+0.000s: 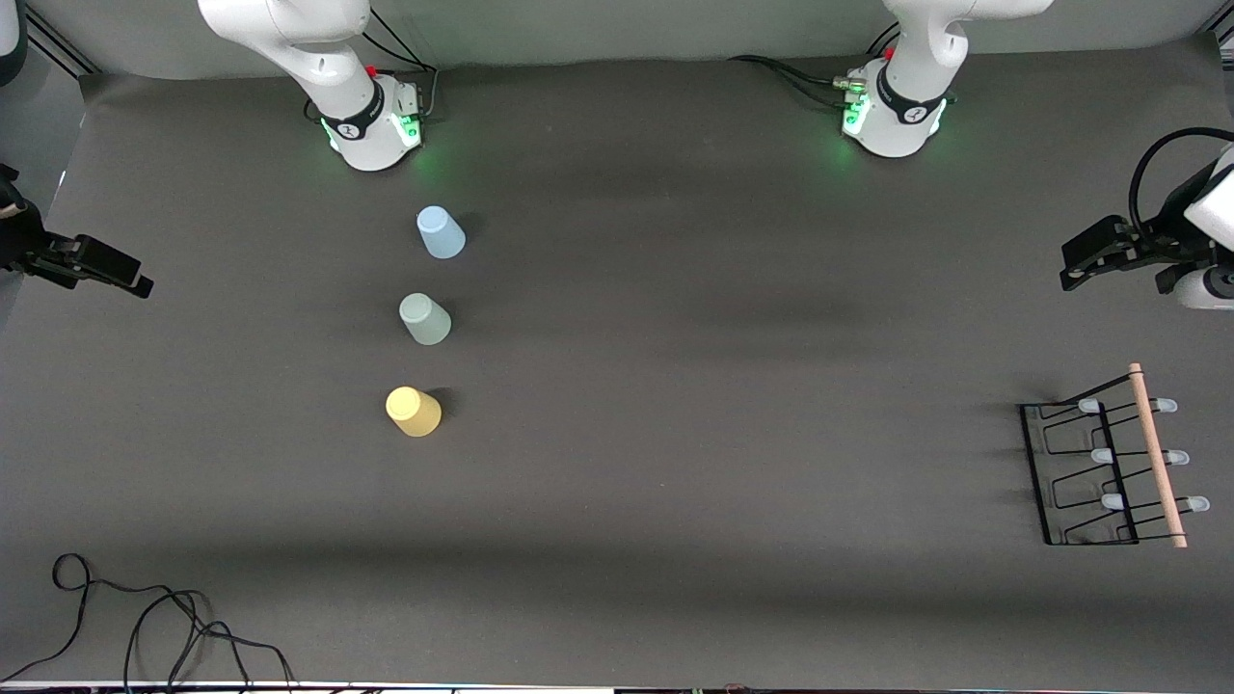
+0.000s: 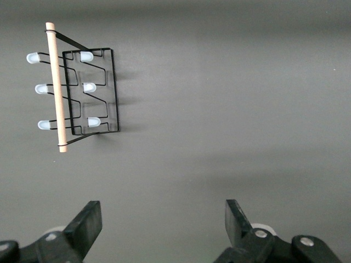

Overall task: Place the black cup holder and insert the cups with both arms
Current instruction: 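Reach the left gripper down to the wooden handle of the black rack, then grasp the rack handle with the left gripper and drag it toward the cups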

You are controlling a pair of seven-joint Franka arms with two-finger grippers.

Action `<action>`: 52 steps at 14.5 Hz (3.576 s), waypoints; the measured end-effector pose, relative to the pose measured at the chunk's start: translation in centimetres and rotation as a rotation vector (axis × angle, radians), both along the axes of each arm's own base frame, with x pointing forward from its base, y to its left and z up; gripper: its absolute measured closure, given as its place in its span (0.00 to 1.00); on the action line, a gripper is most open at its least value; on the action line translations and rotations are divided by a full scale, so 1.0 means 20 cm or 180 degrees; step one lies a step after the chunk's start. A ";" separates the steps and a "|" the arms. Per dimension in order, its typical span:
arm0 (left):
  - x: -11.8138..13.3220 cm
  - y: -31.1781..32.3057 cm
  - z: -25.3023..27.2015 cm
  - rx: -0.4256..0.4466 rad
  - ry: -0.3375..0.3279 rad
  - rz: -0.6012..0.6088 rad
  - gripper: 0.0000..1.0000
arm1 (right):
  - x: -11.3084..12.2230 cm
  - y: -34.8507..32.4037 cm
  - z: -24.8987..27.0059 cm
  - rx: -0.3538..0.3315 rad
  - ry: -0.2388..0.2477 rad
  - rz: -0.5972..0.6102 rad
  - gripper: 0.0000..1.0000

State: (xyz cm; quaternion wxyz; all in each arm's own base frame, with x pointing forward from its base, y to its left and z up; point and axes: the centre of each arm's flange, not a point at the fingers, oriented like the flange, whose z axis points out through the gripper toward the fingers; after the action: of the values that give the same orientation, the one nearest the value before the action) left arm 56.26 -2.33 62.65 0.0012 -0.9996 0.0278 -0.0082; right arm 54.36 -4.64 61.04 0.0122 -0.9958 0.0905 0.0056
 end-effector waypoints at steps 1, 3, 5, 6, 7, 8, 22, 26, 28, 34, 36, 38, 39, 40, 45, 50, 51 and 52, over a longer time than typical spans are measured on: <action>0.00 0.00 -0.01 0.0001 0.0008 0.0000 0.00 | 0.01 0.00 0.00 -0.0001 -0.0001 0.0002 0.00; 0.01 0.00 -0.02 0.0002 0.0016 0.0001 0.00 | 0.02 0.01 0.00 -0.0003 0.0004 0.0016 0.00; 0.01 0.00 -0.02 0.0002 0.0024 0.0004 0.00 | 0.02 0.01 -0.01 -0.0003 0.0013 0.0017 0.00; 0.01 0.01 -0.04 0.0005 0.0038 0.0014 0.00 | 0.02 0.01 -0.01 -0.0002 0.0013 0.0018 0.00; 0.01 0.03 -0.06 0.0007 0.0051 0.0039 0.00 | 0.02 0.01 -0.01 -0.0002 0.0013 0.0018 0.00; 0.02 0.06 -0.08 0.0007 0.0049 0.0070 0.00 | 0.02 0.02 -0.01 -0.0002 0.0014 0.0019 0.00; 0.49 0.92 -1.16 0.0330 -0.0211 -0.0157 0.04 | 0.02 0.02 -0.01 -0.0008 0.0014 0.0028 0.00; 0.53 1.00 -1.42 0.0348 -0.0162 -0.0208 0.13 | 0.02 0.02 -0.01 -0.0009 0.0014 0.0028 0.00; 0.53 1.03 -1.45 0.0353 -0.0127 -0.0314 0.25 | 0.02 0.02 -0.01 -0.0009 0.0014 0.0028 0.00; 0.55 1.03 -1.41 0.0364 -0.0179 -0.0357 0.84 | 0.02 0.02 -0.01 -0.0026 0.0017 0.0028 0.00; 0.56 1.00 -1.36 0.0356 -0.0199 -0.0330 0.84 | 0.02 0.02 -0.01 -0.0029 0.0018 0.0028 0.00; 0.55 0.95 -1.25 0.0334 -0.0156 -0.0312 0.84 | 0.02 0.02 -0.01 -0.0030 0.0018 0.0029 0.00; 0.54 0.91 -1.16 0.0325 -0.0141 -0.0325 0.84 | 0.02 0.02 -0.01 -0.0030 0.0018 0.0028 0.00; 0.52 0.85 -1.06 0.0320 -0.0143 -0.0334 0.84 | 0.02 0.02 -0.01 -0.0030 0.0019 0.0028 0.00; 0.44 0.32 -0.77 0.0260 -0.0065 -0.0203 0.84 | 0.02 0.02 -0.01 -0.0030 0.0020 0.0029 0.00; 0.23 -0.42 -0.77 0.0221 -0.0016 0.0072 0.84 | 0.02 0.02 -0.01 -0.0031 0.0020 0.0028 0.00; 0.19 -0.55 -0.77 0.0217 -0.0022 0.0114 0.84 | 0.02 0.02 -0.01 -0.0032 0.0020 0.0028 0.00; 0.15 -0.68 -0.78 0.0217 -0.0024 0.0138 0.84 | 0.02 0.02 -0.01 -0.0032 0.0020 0.0028 0.00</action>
State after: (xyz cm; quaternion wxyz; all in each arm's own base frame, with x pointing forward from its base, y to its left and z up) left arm 59.31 -15.90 47.14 0.0356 -0.9993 0.0064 -0.0110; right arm 54.82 -4.30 60.87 0.0070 -0.9962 0.0861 0.0084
